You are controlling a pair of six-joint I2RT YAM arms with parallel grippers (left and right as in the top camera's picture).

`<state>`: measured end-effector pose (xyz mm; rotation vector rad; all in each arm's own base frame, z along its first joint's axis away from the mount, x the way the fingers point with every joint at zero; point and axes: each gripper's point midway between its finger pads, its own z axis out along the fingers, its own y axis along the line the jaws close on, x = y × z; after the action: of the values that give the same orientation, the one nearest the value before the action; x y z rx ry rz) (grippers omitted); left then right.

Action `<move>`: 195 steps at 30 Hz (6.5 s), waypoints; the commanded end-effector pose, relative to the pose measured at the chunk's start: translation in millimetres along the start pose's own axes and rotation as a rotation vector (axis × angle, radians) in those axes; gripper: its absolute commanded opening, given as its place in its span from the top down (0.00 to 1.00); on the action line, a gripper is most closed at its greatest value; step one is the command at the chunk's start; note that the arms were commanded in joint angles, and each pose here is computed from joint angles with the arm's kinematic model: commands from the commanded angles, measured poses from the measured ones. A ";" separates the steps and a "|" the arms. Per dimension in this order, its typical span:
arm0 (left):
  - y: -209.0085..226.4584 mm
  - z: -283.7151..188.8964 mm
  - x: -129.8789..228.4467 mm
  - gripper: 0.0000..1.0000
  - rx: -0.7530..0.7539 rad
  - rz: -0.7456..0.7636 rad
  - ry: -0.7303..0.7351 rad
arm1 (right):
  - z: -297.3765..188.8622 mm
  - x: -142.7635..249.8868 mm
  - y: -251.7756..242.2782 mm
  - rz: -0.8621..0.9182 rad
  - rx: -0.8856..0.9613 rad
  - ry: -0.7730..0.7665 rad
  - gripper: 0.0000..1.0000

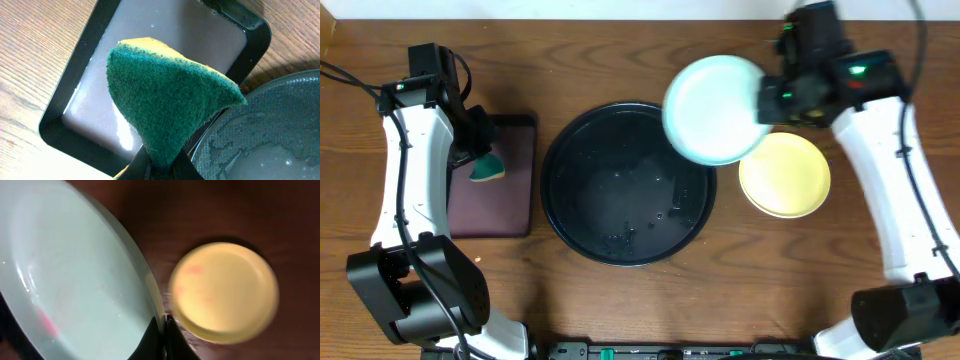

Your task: Clean dirty plates on tray and stack at the side

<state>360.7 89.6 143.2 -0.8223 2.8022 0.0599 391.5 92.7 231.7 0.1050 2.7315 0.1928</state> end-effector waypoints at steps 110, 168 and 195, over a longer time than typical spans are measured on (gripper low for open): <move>-0.4 -63.3 -15.2 0.22 0.025 0.317 -0.180 | -213.9 86.2 -88.4 -0.035 0.096 -0.856 0.01; -0.4 -63.3 -15.2 0.22 0.025 0.316 -0.180 | 1.2 153.8 -99.8 -0.028 -0.098 -1.079 0.01; -25.5 -118.4 46.9 0.21 0.344 0.372 -0.932 | 1.2 153.8 -99.8 -0.028 -0.098 -1.079 0.01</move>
<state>332.6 36.3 271.6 -0.1157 1.9681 0.0209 246.5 10.9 156.9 0.0915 1.6473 0.1798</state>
